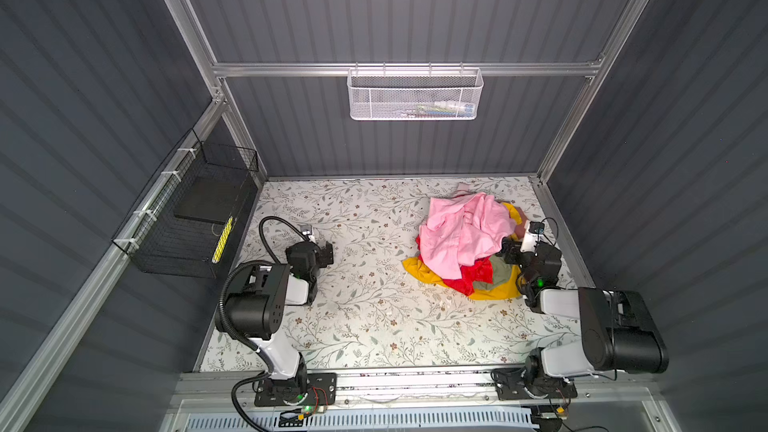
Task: Pick out a specific cloth from the pile
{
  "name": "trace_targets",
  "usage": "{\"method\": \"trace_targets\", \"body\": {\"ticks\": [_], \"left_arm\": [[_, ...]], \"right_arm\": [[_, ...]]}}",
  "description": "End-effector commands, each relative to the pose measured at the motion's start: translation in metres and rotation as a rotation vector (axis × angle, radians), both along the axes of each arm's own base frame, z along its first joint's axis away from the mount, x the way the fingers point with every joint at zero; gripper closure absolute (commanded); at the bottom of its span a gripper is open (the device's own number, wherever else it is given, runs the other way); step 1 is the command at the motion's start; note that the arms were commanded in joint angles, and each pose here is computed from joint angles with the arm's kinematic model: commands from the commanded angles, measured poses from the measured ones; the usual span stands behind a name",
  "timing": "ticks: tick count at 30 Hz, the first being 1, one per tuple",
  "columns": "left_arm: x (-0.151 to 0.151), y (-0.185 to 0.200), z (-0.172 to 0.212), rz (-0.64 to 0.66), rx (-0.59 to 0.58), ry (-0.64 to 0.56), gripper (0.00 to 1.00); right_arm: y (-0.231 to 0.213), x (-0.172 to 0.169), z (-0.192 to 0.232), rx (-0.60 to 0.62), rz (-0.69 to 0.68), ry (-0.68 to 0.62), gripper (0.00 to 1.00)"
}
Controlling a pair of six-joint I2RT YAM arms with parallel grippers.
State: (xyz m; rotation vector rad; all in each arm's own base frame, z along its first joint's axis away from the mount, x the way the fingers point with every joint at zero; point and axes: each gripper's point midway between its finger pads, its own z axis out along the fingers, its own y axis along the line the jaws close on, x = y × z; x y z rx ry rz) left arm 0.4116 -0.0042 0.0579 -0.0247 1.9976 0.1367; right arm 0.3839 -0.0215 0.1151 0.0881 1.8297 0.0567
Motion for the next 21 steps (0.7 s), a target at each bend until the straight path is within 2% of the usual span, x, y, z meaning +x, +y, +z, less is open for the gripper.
{"method": "trace_targets", "body": {"ticks": [1,21], "left_arm": [[0.0058,0.0002,0.0061,-0.007,0.003,-0.017,0.0],[0.0057,0.0007,0.005,-0.007,0.003,-0.012,0.0]], "right_arm": [[0.0,0.003,0.0038,-0.004,-0.001,-0.011,0.01],[0.0,0.0034,0.0047,-0.003,-0.001,-0.013,0.01]]}}
